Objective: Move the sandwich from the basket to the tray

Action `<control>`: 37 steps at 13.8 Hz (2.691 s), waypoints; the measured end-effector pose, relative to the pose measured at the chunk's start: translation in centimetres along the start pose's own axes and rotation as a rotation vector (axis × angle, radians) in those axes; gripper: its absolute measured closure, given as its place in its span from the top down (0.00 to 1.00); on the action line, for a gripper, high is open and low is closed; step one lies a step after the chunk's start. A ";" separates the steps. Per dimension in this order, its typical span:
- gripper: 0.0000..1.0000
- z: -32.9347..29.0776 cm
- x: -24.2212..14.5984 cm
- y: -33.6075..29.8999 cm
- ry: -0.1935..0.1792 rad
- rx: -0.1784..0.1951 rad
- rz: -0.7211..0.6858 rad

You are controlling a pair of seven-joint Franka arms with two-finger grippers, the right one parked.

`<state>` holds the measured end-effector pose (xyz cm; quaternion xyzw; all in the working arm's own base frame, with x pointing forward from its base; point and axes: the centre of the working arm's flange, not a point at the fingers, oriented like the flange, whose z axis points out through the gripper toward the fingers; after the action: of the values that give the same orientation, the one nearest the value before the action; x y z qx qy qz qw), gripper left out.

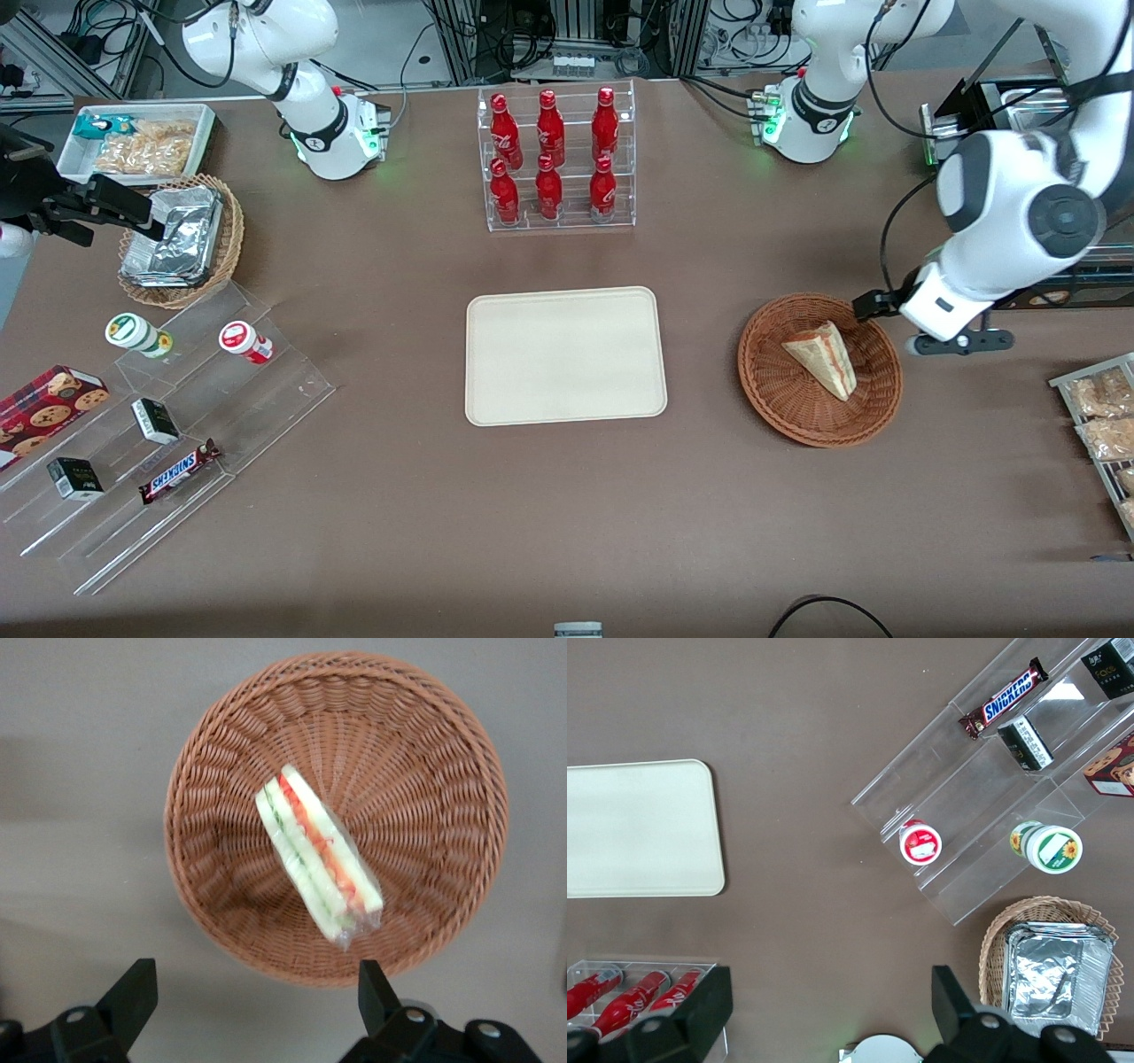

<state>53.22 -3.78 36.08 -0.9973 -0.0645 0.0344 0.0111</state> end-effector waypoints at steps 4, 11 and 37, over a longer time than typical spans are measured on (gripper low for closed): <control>1.00 3.4 -1.0 3.9 0.029 -0.011 -0.312; 1.00 8.0 -0.2 4.3 0.007 -0.008 -0.627; 0.15 4.4 -0.9 23.4 -0.088 0.074 -0.232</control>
<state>54.98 -27.04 31.11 -0.9795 -0.1787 0.0791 0.0491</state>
